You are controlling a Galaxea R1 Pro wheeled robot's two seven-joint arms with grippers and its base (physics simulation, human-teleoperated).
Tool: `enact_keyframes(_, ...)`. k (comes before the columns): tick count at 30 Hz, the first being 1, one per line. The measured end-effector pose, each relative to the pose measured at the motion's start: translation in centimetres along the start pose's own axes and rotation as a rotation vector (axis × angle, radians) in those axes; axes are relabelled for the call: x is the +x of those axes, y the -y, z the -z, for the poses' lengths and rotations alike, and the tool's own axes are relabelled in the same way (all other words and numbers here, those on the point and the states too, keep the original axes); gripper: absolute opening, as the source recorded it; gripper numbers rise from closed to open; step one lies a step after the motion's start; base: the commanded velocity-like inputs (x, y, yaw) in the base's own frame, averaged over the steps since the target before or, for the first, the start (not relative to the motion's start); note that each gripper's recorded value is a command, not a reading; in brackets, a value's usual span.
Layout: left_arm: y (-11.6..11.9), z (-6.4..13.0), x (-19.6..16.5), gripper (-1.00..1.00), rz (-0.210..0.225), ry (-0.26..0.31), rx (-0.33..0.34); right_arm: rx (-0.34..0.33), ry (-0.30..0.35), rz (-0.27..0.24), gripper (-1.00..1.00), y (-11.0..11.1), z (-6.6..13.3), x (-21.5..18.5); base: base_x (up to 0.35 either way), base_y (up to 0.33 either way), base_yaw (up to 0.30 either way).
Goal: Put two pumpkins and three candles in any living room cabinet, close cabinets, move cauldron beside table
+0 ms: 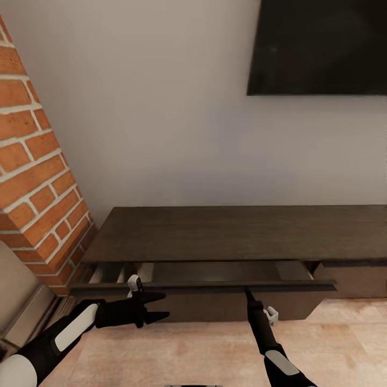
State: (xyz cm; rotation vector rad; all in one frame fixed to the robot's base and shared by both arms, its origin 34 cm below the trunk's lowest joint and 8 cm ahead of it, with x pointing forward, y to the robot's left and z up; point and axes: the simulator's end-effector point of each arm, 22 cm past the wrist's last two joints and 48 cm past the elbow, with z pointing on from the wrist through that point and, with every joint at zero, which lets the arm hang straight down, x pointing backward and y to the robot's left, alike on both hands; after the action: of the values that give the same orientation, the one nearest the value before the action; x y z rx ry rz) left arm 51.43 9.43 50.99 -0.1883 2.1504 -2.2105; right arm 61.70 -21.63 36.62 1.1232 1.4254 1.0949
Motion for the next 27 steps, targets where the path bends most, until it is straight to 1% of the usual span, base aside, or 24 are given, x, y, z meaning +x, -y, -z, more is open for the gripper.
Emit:
enact_keyframes(8,0.0,0.0,0.0,1.0,0.0,0.0,-0.001,0.001,0.002,-0.001,-1.0,0.0,-0.02,-0.07,-0.226,0.0,0.0)
enact_keyframes(13,0.02,-0.01,0.03,1.0,-0.001,-0.001,0.0,-0.008,0.002,0.0,-1.0,0.01,0.23,-0.07,-0.064,0.0,0.0)
enact_keyframes(18,-0.03,-0.01,0.04,1.0,0.0,-0.001,-0.001,0.0,0.003,-0.002,-1.0,0.0,0.0,-0.1,-0.134,0.0,0.0)
enact_keyframes(27,-0.01,-0.01,0.05,1.0,0.0,-0.001,-0.001,-0.002,0.003,-0.002,-1.0,-0.01,0.06,-0.11,-0.061,0.0,0.0)
